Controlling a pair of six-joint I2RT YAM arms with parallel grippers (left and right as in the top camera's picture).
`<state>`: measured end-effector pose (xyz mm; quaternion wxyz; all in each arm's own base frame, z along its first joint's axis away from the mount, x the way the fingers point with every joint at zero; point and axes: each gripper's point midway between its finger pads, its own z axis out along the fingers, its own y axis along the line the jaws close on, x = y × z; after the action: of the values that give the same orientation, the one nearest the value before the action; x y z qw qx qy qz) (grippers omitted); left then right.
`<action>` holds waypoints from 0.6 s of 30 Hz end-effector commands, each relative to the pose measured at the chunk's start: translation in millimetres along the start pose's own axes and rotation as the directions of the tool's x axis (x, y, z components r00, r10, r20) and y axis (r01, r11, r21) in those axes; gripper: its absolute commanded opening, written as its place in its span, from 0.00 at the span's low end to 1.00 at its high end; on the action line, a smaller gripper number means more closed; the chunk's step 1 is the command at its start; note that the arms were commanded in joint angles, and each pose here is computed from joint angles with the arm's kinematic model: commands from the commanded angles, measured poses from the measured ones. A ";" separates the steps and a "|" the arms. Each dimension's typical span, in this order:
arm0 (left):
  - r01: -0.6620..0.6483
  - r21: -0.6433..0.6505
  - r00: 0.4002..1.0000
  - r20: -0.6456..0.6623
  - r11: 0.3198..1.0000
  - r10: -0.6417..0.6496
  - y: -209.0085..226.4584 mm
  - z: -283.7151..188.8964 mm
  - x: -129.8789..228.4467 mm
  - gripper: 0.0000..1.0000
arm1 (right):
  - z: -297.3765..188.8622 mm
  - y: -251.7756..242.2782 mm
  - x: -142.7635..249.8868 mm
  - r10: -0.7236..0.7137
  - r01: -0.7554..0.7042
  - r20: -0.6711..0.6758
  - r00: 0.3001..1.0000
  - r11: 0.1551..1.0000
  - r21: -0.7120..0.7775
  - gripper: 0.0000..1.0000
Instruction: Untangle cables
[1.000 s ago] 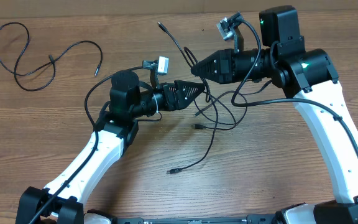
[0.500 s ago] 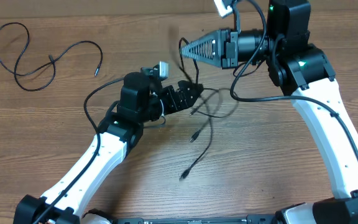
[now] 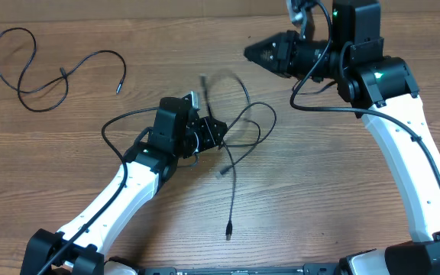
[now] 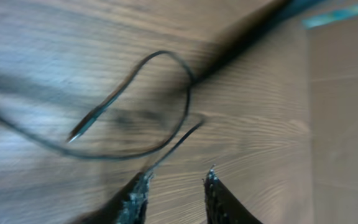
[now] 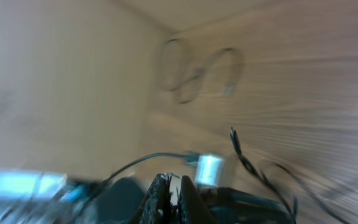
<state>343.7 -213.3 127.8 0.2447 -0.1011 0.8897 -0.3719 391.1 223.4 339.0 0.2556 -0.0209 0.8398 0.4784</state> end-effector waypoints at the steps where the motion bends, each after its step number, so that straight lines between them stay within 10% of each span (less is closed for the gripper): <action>1: -0.039 0.083 0.999 -0.015 0.996 0.041 -17.0 0.6 1.6 0.28 | -21.5 -30.9 -19.4 -0.002 -0.032 0.143 0.990 0.972 0.234 0.06; 7: -0.004 0.087 1.000 -0.015 0.996 0.005 -17.6 0.3 0.6 0.29 | -36.1 -75.3 -3.8 0.060 -0.122 0.152 0.987 0.886 0.446 0.30; 13: 0.014 0.077 1.000 -0.024 0.997 -0.012 -15.2 0.5 2.5 0.73 | -50.4 -100.4 5.5 0.077 -0.157 0.163 0.984 0.806 0.571 0.50; 18: 0.154 0.035 0.988 0.007 0.987 -0.154 -11.3 3.1 0.6 0.71 | -54.2 -105.5 6.7 0.076 -0.163 0.168 0.983 0.785 0.598 0.58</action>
<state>343.5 -222.9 136.9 0.2311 -0.1169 0.8756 -0.4077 389.2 137.1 254.5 0.2350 0.1393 0.9375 0.2155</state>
